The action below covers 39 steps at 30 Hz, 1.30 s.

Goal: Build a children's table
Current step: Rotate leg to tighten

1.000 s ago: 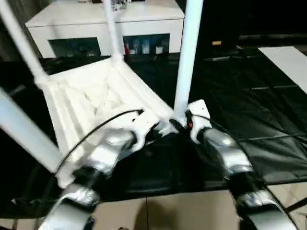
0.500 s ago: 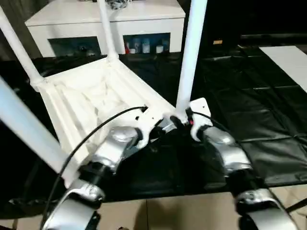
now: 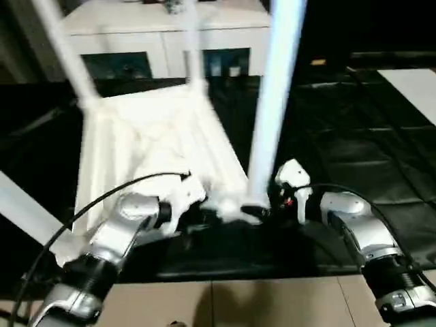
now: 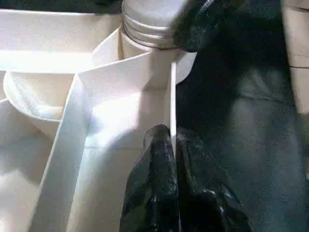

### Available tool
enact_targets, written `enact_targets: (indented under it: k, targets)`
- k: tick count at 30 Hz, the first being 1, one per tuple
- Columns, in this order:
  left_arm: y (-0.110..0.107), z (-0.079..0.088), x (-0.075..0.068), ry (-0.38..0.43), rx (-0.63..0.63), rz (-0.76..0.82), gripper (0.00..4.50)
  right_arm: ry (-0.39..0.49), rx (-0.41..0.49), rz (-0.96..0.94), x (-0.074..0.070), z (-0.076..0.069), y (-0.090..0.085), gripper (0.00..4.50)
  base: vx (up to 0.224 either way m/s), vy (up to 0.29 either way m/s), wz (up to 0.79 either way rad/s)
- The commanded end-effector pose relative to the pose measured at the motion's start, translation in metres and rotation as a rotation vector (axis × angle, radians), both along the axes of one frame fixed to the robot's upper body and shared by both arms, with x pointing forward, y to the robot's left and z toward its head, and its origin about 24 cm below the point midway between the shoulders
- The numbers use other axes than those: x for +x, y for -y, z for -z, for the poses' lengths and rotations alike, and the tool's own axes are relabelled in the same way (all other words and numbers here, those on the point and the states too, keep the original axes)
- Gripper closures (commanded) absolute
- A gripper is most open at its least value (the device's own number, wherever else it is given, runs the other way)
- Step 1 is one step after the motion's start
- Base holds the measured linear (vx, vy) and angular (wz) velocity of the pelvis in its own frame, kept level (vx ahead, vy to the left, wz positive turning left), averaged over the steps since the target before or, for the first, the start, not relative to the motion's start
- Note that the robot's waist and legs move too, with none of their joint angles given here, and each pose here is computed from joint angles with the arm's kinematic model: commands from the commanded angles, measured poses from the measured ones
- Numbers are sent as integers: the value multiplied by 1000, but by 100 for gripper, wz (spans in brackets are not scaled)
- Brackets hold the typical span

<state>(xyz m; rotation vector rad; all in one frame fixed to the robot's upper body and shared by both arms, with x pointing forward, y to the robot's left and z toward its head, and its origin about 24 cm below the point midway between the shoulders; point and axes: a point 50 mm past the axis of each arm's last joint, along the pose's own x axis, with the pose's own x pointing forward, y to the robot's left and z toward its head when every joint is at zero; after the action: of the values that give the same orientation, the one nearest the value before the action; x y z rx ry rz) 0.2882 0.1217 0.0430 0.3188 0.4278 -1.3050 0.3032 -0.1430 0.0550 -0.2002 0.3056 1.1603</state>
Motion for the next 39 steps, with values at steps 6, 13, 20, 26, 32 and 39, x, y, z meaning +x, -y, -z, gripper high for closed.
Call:
enact_targets:
  k: [6, 13, 20, 26, 32, 39]
  targets:
    - [2, -4, -8, -13, -85, 73, 450, 0, -51, -127, -8, 0, 2, 106, 0, 0, 0]
    - [-1, -4, -8, -9, -78, 65, 450, 5, -91, -140, -9, 3, 7, 131, 0, 0, 0]
    - [-1, -4, -7, -7, -76, 65, 450, 8, -103, -132, -8, 3, 9, 170, 0, 0, 0]
    - [-2, -3, -6, -10, -69, 61, 450, -10, -118, -127, -9, 8, 10, 183, 0, 0, 0]
    - [0, -1, 1, 9, -52, -24, 450, -11, -93, 28, 0, 13, 2, 184, 0, 0, 0]
    - [18, -4, 23, 70, -67, -235, 450, -4, -95, 227, 10, 19, -19, 184, 0, 0, 0]
